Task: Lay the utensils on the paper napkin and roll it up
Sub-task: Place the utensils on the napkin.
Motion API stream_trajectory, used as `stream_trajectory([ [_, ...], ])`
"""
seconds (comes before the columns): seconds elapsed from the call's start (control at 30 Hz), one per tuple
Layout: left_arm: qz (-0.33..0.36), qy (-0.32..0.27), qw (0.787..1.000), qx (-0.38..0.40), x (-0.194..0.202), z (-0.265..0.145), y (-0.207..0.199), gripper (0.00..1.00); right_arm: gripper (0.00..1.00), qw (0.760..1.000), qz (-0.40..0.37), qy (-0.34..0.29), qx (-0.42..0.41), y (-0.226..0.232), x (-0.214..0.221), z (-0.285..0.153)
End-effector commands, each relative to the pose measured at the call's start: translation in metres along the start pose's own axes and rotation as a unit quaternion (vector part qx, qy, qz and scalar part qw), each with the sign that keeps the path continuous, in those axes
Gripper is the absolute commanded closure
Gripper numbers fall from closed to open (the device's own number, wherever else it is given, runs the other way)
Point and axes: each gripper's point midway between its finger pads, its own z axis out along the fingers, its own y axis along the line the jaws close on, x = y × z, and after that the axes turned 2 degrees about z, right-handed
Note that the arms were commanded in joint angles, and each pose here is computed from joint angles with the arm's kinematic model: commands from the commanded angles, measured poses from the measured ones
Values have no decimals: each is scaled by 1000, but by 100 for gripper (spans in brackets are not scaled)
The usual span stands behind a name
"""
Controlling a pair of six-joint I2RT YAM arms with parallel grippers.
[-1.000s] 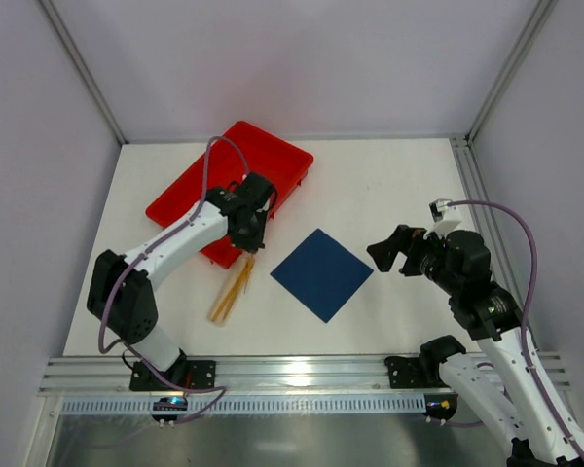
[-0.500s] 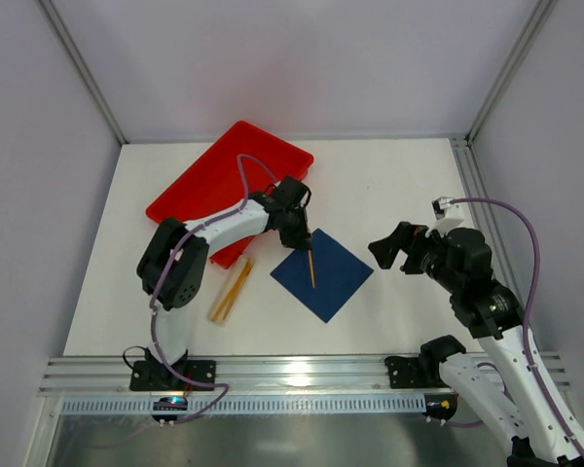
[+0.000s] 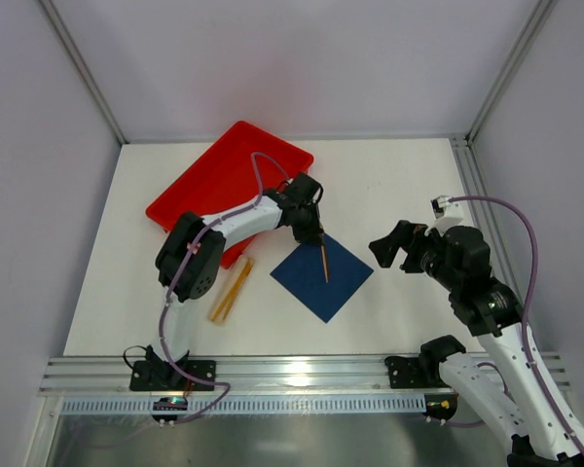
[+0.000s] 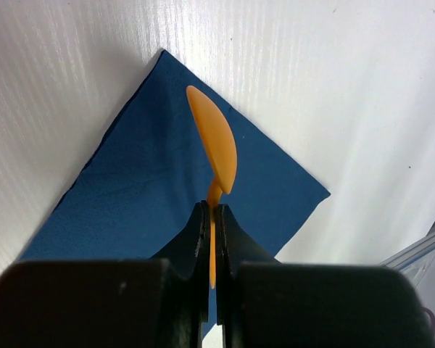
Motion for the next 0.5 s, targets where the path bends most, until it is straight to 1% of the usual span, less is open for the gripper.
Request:
stream_trajectory([
  [0.0, 7, -3, 1000, 17, -7, 4, -12, 100, 0, 1000, -13, -27, -1, 4, -17, -6],
  [0.17, 6, 12, 1000, 4, -2, 13, -6, 100, 0, 999, -15, -29, 1, 3, -18, -7],
  [0.33, 6, 13, 1000, -17, 1, 15, 5, 99, 0, 999, -16, -31, 3, 2, -18, -8],
  [0.37, 8, 14, 1000, -17, 1, 15, 5, 98, 0, 999, -17, -30, 4, 2, -17, -8],
  [0.47, 11, 22, 1000, -19, 4, 16, 8, 90, 0, 999, -18, -30, 2, 3, -17, -8],
])
